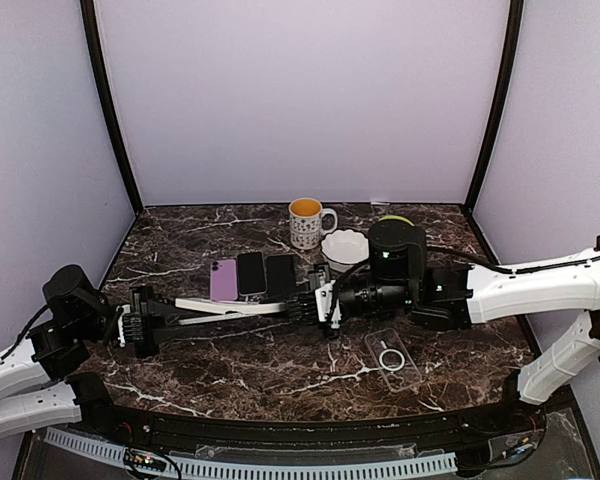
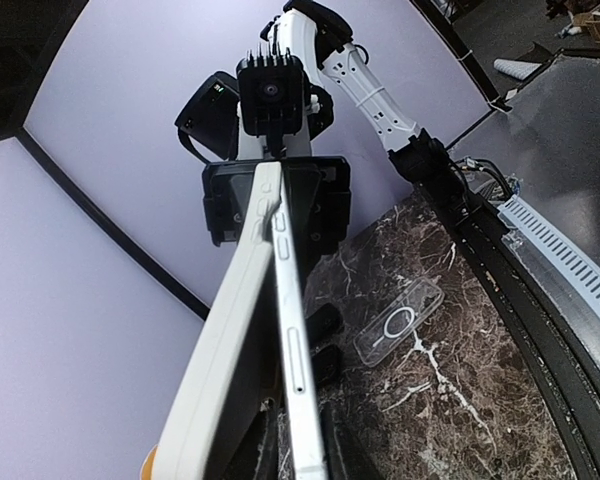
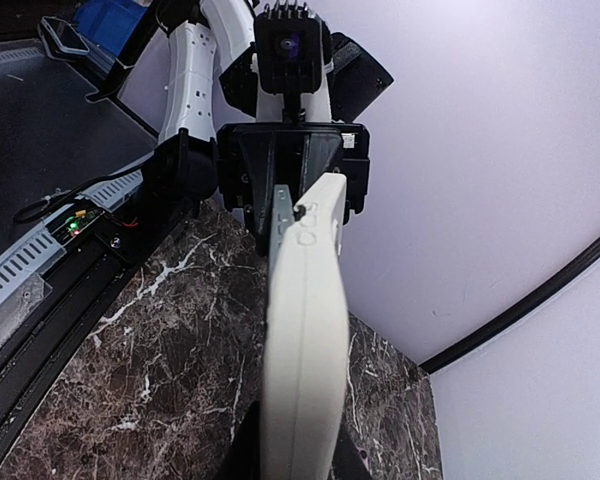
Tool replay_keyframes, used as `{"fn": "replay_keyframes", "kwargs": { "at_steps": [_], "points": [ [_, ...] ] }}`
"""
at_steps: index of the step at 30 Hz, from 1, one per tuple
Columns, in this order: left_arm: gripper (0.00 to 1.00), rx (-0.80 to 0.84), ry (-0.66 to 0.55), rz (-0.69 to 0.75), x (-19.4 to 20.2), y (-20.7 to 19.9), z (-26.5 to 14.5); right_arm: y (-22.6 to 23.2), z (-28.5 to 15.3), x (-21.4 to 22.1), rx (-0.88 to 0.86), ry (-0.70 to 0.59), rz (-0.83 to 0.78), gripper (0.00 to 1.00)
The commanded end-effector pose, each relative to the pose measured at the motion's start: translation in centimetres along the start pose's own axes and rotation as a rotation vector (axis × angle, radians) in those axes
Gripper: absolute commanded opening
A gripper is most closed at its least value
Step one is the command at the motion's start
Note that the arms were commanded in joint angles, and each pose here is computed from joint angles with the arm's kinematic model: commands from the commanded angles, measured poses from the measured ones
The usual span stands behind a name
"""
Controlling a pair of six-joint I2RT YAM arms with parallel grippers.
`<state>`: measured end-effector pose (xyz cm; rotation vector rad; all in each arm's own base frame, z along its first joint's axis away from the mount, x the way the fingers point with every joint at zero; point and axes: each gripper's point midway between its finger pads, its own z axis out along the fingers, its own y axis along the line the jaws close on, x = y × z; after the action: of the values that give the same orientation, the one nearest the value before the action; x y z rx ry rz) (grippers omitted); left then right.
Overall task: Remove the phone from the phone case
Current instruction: Pass from the right arm to the left
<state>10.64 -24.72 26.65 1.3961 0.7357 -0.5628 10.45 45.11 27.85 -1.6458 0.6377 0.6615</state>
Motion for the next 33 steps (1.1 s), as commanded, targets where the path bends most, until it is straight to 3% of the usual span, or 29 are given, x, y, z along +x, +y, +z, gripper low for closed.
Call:
{"fn": "replay_keyframes", "kwargs": {
  "at_steps": [1,6,9,13,15,16,18,19,25,33],
  "points": [
    [0.19,-0.032,0.025,0.026,0.2,0.7,-0.1,-1.9,-0.2,-4.7,0.045,-0.146,-0.054,0.0],
    [0.13,-0.041,0.038,0.037,0.4,0.9,-0.1,-1.7,-0.1,-4.9,0.035,-0.16,-0.038,0.0],
    [0.01,-0.055,0.047,0.044,0.5,1.2,-0.1,-1.5,-0.2,-4.9,0.029,-0.161,-0.025,0.0],
    [0.0,-0.074,0.057,0.044,0.5,1.5,-0.2,-1.2,-0.3,-4.6,0.026,-0.15,0.032,0.0],
    [0.0,-0.081,0.065,0.046,0.6,1.7,-0.2,-0.9,-0.3,-3.9,0.023,-0.126,0.094,0.29],
    [0.0,-0.082,0.067,0.046,0.6,1.7,-0.2,-0.9,-0.4,-3.5,0.03,-0.109,0.131,0.48],
    [0.0,-0.087,0.078,0.049,0.8,1.9,-0.2,-0.6,-0.6,-2.7,0.034,-0.068,0.212,0.95],
    [0.0,-0.086,0.086,0.047,0.9,1.9,-0.2,-0.4,-0.8,-2.3,0.026,-0.042,0.255,0.98],
    [0.0,-0.024,0.104,0.066,1.9,0.7,0.2,2.2,-2.2,-1.5,-0.105,0.078,0.391,0.99],
    [0.0,0.022,0.124,0.009,2.8,0.1,0.8,-2.2,-1.3,-2.4,0.025,0.103,0.639,0.99]
  ]
}}
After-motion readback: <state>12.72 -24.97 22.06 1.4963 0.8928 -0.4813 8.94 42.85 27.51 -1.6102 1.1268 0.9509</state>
